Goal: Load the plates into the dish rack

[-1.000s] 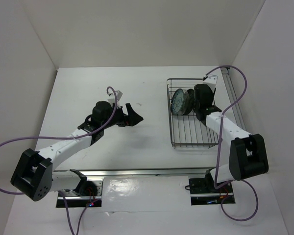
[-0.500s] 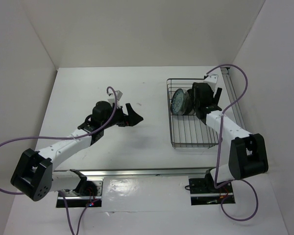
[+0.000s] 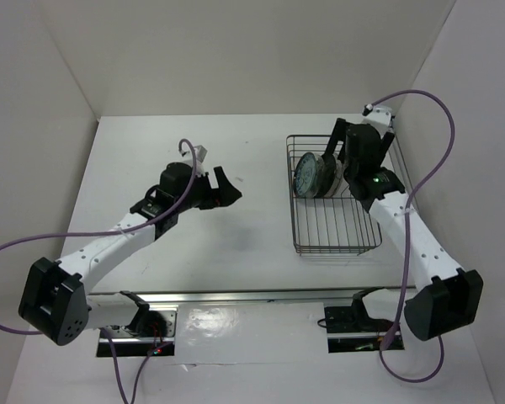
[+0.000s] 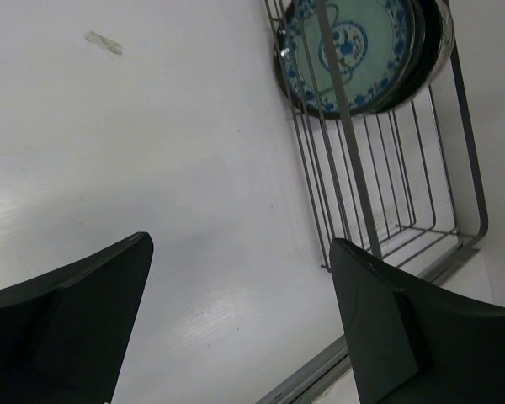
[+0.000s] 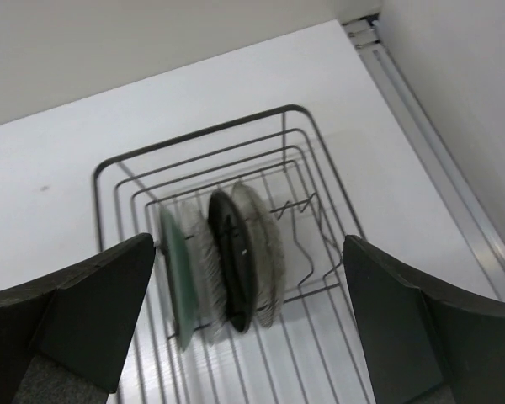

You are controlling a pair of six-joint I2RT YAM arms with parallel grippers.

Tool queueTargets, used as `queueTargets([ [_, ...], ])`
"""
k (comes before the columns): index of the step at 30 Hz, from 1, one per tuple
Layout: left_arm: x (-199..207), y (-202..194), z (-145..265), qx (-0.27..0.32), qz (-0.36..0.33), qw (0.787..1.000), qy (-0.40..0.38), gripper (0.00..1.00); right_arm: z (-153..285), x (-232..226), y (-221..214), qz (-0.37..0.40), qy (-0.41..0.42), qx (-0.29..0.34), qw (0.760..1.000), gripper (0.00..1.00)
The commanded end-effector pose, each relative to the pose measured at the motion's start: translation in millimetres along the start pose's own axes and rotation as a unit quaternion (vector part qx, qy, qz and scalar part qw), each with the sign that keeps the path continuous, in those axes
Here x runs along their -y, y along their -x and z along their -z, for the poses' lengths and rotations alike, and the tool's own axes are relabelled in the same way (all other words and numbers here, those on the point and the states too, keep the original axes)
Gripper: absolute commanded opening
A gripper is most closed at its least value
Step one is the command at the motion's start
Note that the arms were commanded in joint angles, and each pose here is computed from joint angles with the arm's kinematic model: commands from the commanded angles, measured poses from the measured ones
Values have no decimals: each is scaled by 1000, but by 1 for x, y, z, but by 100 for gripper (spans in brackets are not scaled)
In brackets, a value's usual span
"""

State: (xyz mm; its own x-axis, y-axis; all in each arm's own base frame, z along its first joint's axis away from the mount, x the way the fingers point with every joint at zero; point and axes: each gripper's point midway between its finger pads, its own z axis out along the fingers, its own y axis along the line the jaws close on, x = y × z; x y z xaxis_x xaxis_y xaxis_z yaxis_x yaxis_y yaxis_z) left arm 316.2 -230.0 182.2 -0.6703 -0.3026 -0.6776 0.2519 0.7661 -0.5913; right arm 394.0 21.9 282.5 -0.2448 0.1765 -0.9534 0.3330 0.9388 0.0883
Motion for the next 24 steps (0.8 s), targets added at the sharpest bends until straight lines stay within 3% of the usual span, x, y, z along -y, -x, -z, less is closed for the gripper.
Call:
queueTargets([
  [1,-7,24,15,10,12,997,76,100,33,-7,-6,-1,25,-40,999,100],
  [5,-1,49,49,28,8,992,124,100,78,-7,0,-7,60,-32,998,100],
  [13,-19,71,130,48,-65,971,226,100,117,10,-4,2,94,-44,995,100],
  [18,-20,78,170,94,-98,964,227,100,132,19,-1,1,89,-23,996,100],
  [24,-24,79,177,122,-113,961,221,100,142,28,8,-7,85,-4,996,100],
])
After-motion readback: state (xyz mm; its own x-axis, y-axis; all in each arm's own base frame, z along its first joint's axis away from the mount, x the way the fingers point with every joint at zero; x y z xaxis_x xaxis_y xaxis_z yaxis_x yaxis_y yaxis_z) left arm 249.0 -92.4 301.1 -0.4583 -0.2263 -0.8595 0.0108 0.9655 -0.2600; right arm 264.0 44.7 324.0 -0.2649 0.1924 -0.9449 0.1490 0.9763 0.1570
